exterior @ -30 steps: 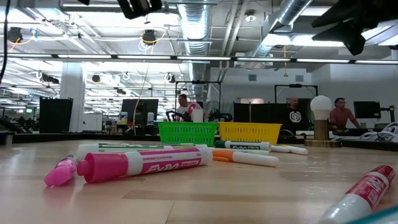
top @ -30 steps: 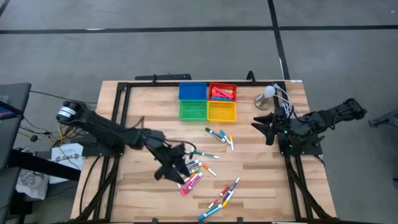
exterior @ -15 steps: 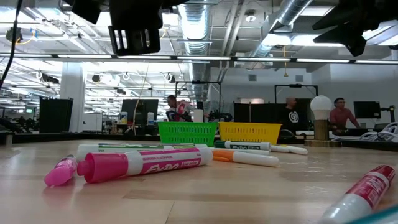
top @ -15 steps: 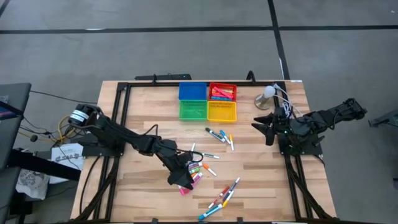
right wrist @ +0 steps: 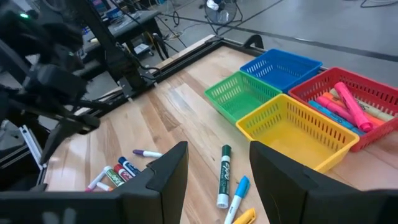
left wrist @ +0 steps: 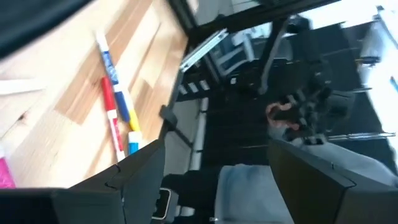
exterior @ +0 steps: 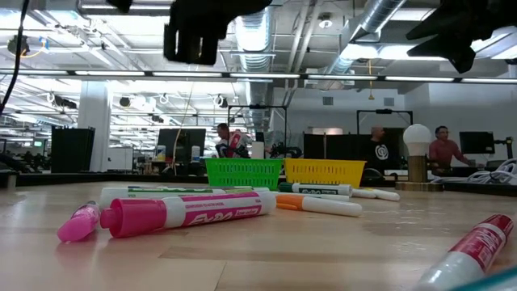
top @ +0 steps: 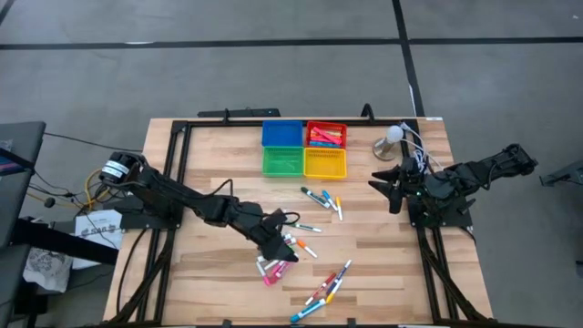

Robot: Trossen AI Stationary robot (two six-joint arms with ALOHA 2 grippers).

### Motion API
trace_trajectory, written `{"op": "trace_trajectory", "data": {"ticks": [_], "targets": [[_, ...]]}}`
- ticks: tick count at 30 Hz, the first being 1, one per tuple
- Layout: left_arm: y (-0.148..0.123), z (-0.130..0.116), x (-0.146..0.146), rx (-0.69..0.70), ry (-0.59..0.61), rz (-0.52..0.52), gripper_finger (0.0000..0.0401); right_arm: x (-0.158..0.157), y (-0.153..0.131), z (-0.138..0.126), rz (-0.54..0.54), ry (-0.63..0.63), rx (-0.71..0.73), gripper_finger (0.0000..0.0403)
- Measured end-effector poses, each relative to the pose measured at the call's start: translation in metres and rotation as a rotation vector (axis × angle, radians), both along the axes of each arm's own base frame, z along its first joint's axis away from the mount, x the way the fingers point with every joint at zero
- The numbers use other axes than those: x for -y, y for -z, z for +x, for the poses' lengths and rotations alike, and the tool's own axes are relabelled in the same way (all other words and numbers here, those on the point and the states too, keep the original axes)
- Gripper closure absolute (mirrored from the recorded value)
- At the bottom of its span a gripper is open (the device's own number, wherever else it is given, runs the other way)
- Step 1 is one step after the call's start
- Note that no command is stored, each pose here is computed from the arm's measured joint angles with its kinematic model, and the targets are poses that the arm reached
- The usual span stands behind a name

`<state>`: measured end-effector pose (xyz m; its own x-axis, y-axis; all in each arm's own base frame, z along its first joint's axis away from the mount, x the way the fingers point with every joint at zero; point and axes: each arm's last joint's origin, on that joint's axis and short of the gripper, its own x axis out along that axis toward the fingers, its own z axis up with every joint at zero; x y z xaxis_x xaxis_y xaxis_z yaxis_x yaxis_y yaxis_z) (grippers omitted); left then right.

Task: Pick & Place Markers
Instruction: Put the dark blue highlighter in the blue bin

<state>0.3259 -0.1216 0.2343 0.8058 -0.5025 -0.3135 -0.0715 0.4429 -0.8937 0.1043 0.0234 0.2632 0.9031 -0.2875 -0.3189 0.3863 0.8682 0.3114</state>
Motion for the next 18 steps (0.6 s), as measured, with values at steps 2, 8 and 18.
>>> {"op": "trace_trajectory", "data": {"ticks": [2, 8, 18], "targets": [[-0.008, 0.002, 0.004, -0.047, 0.013, 0.039, 0.0119, 0.000, 0.000, 0.000, 0.000, 0.000, 0.000, 0.0241], [-0.024, 0.003, 0.003, -0.242, 0.030, 0.133, 0.0119, 0.000, 0.000, 0.000, 0.000, 0.000, 0.000, 0.0241], [0.017, -0.013, -0.035, -0.531, -0.162, 0.339, 0.0119, 0.000, 0.000, 0.000, -0.026, -0.006, -0.007, 0.0241]]}}
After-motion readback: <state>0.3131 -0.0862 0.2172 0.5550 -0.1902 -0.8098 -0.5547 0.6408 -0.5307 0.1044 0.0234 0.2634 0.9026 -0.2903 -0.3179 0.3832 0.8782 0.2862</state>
